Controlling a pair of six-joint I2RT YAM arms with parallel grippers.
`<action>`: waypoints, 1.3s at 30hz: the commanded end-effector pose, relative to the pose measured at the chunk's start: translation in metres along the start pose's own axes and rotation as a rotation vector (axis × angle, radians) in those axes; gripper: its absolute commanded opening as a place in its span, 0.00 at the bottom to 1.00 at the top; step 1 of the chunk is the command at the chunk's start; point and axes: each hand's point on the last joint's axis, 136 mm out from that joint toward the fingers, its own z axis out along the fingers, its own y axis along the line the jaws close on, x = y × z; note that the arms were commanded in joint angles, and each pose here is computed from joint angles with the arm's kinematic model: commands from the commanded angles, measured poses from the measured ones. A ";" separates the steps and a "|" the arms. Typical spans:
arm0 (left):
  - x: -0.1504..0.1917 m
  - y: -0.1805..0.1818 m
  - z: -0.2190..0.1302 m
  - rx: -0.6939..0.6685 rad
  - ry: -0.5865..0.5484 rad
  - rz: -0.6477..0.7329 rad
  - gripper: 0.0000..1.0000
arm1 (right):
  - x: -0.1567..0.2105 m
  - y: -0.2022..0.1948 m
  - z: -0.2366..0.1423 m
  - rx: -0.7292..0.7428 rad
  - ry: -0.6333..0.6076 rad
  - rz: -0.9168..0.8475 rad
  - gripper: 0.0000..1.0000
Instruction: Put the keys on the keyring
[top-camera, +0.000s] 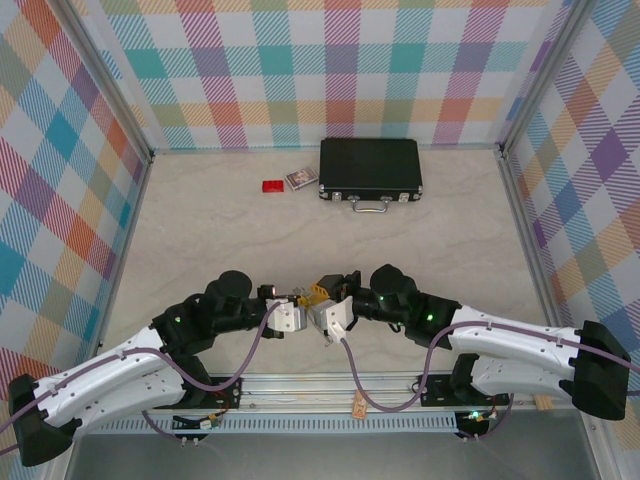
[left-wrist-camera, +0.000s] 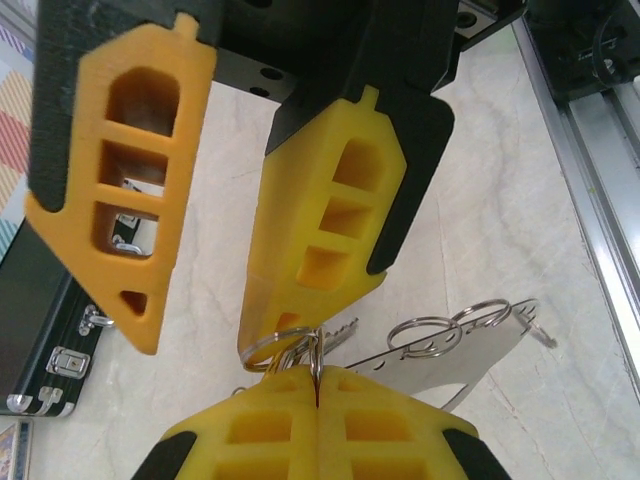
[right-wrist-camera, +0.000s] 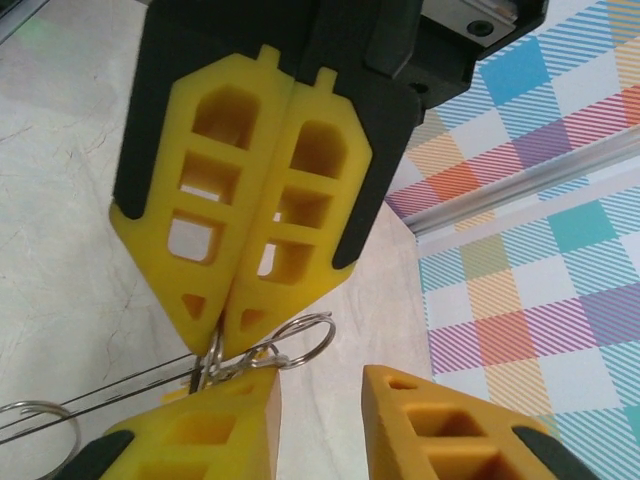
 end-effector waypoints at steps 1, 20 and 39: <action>-0.023 0.005 0.000 -0.018 -0.104 0.006 0.00 | -0.011 -0.018 -0.001 0.052 -0.030 0.022 0.26; -0.074 0.045 0.010 -0.124 -0.344 -0.205 0.00 | -0.010 -0.069 -0.031 0.220 0.057 0.178 0.33; -0.089 0.059 0.019 -0.171 -0.504 -0.350 0.00 | 0.024 -0.136 -0.115 0.479 0.155 0.652 0.37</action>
